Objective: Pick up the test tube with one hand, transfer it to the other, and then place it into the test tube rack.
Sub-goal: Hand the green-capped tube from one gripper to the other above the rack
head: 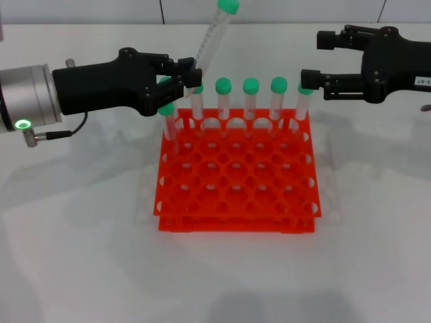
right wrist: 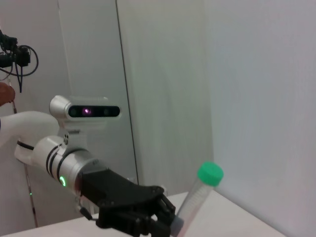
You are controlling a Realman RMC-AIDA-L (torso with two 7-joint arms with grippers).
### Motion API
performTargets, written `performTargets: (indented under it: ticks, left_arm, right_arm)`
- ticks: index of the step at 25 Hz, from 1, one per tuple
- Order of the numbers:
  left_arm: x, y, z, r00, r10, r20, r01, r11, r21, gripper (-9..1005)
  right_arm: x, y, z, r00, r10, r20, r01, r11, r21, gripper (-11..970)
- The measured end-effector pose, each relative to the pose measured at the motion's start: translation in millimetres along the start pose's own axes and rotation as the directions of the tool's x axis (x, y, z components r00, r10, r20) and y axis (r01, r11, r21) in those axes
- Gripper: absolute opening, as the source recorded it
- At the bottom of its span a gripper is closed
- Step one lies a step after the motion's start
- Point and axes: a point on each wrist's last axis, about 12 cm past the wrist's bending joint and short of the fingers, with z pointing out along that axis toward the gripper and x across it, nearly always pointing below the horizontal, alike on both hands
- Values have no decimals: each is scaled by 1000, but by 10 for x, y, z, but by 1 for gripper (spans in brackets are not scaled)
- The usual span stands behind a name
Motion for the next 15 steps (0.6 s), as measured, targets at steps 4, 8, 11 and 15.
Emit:
performTargets:
  ticks: [4,8,11,15]
  left_arm:
    - [9,-21,18,1000,6,4,-6,1000,10,185]
    - [17,-36,35,1000,6,2,-6,1000,18,184]
    - [25,-54,64,1000,7,-6,-7,999,32,184]
    - [29,-69,89,1000,8,-9,-8,999,42,184]
  right_arm:
    - [-45,-20,56,1000,-4,12,4,1000,-6,789]
    - [-83,-34,103,999,-1,33,1,1000,-2,786]
    - [-106,-36,149,999,5,45,-5,1000,-10,785]
    - [-131,-24,237,999,4,45,-3,999,-33,783]
